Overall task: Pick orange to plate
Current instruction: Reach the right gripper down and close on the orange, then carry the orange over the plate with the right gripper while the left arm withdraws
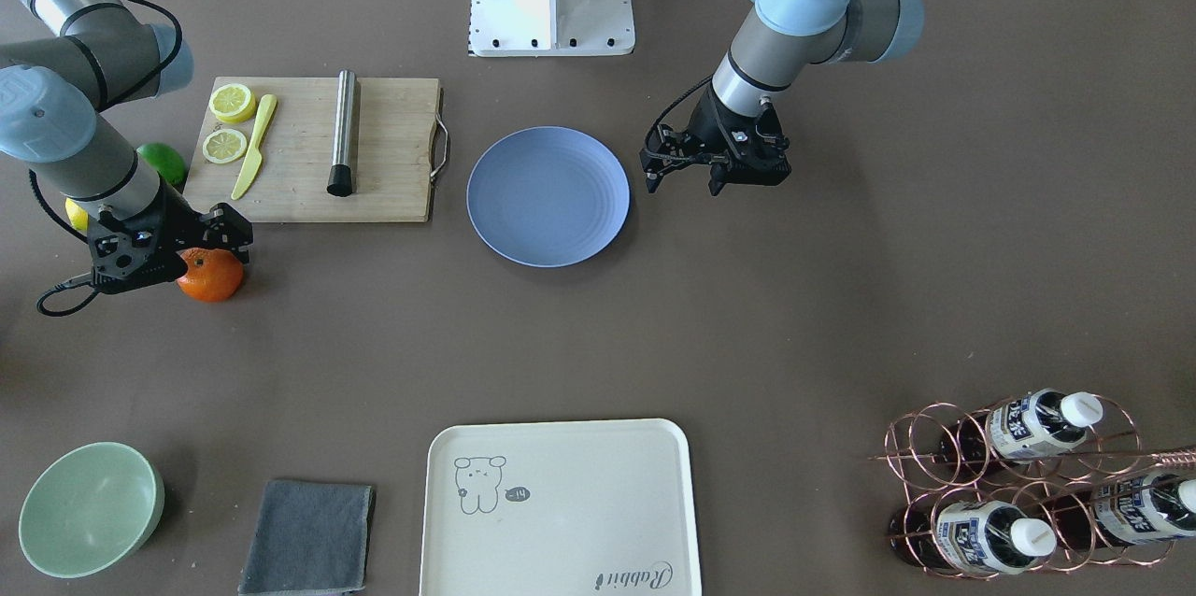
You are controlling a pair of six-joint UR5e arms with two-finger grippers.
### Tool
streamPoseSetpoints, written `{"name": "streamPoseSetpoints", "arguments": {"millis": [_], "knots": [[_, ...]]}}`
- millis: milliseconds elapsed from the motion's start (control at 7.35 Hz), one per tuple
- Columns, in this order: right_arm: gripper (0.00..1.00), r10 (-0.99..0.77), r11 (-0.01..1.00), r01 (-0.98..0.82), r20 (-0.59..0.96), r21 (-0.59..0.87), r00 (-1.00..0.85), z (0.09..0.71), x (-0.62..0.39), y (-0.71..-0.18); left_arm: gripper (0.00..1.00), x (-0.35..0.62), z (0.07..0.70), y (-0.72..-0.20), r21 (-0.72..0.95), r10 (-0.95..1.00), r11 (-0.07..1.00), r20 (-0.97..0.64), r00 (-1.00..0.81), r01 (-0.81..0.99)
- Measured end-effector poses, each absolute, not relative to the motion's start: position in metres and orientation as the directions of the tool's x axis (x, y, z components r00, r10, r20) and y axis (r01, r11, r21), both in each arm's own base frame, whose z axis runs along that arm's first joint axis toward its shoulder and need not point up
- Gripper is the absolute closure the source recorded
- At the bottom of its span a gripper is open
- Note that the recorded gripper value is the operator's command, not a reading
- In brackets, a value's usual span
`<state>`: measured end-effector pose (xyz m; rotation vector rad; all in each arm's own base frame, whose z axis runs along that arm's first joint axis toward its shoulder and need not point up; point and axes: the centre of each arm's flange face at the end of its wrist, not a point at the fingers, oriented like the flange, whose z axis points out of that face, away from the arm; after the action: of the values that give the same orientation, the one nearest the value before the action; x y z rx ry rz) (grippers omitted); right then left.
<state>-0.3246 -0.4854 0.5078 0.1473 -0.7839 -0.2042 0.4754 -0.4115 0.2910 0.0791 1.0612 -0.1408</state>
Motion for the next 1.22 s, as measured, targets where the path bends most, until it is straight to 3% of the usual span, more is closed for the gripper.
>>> {"name": "streamPoseSetpoints", "arguments": {"millis": [272,408,544,952,1224], "knots": [[0.45,-0.235,0.970,0.126,0.682,0.207,0.692,0.508,-0.325,-0.487,0.03,0.475,0.292,-0.411,-0.004,-0.079,0.988,-0.873,0.480,0.154],[0.71,-0.235,0.970,0.124,0.682,0.208,0.693,0.508,-0.325,-0.488,0.03,0.474,0.293,-0.411,-0.005,-0.079,0.988,-0.873,0.482,0.154],[0.88,-0.234,0.970,0.119,0.684,0.212,0.691,0.505,-0.323,-0.490,0.03,0.472,0.294,-0.412,-0.004,-0.080,0.988,-0.872,0.482,0.157],[0.88,-0.229,0.968,0.085,0.702,0.234,0.674,0.444,-0.321,-0.505,0.04,0.420,0.305,-0.437,0.004,-0.076,0.986,-0.876,0.477,0.165],[0.87,-0.175,0.980,0.044,0.740,0.193,0.650,0.367,-0.373,-0.476,0.04,0.334,0.354,-0.468,0.101,0.028,0.989,-0.851,0.525,0.110]]}}
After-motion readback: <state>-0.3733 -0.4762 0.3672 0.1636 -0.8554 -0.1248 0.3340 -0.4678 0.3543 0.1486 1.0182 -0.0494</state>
